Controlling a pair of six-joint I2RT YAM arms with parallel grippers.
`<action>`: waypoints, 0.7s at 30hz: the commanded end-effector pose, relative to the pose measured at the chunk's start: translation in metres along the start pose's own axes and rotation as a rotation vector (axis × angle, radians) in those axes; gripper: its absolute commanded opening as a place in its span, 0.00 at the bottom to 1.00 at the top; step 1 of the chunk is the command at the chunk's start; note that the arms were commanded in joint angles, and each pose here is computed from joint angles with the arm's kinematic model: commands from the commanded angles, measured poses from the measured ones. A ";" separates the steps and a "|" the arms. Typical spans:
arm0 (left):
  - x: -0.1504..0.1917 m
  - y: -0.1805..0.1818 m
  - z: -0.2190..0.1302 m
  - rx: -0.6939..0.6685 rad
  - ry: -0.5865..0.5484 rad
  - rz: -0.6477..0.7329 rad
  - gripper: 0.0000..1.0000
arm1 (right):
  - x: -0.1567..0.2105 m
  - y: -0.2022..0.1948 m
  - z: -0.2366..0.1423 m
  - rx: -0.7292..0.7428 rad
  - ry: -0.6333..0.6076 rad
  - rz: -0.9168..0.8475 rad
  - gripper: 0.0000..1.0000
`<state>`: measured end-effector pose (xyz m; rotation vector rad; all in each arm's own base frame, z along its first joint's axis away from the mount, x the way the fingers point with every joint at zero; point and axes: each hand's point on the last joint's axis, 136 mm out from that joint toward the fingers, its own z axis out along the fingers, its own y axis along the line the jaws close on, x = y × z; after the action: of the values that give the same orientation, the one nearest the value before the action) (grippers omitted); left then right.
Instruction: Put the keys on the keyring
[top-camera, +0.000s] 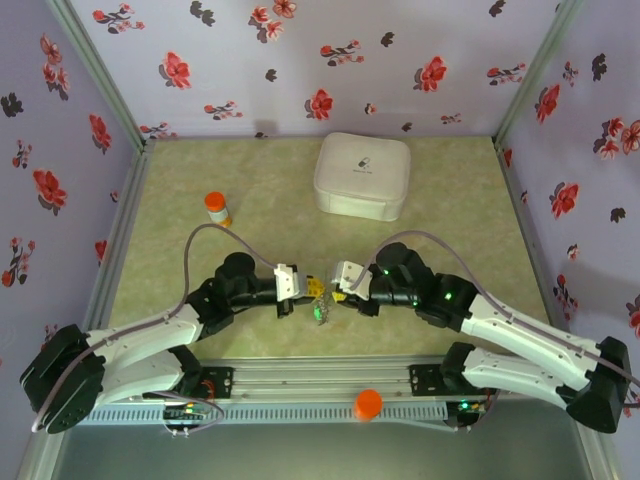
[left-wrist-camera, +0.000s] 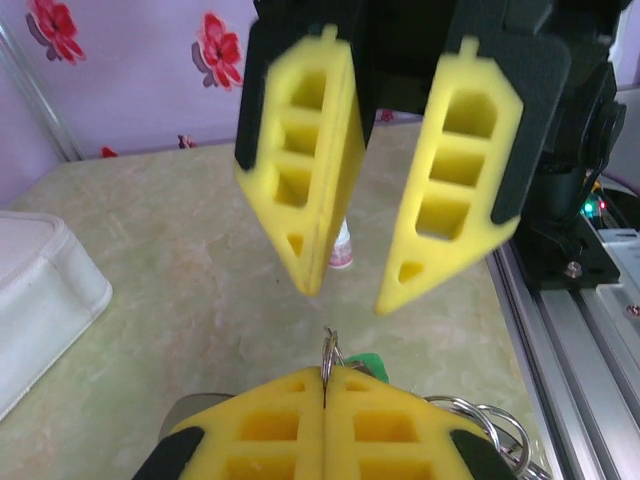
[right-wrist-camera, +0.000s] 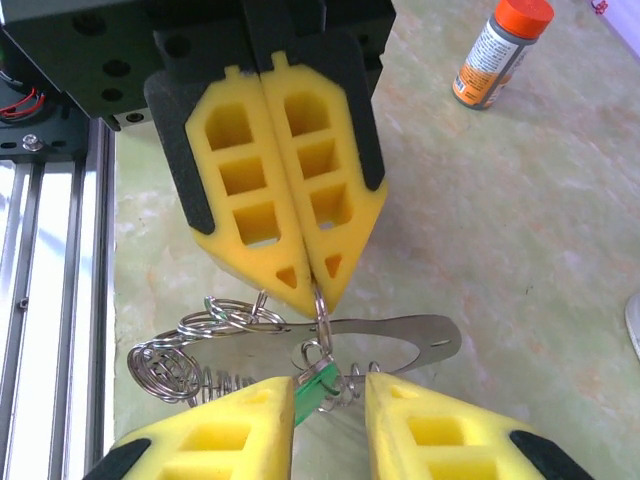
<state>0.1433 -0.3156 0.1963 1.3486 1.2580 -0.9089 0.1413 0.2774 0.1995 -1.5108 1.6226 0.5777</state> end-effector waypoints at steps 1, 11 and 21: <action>-0.023 -0.002 -0.002 0.012 -0.094 0.028 0.00 | 0.001 -0.001 0.004 0.003 -0.007 0.020 0.27; -0.023 -0.004 -0.003 0.022 -0.097 0.029 0.00 | 0.005 -0.010 0.008 0.038 0.030 0.013 0.20; -0.022 -0.004 -0.002 0.026 -0.087 0.035 0.00 | 0.003 -0.005 0.003 0.014 0.025 0.007 0.23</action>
<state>0.1406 -0.3174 0.2062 1.3348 1.2155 -0.9344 0.1476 0.2788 0.1877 -1.5207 1.6619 0.5431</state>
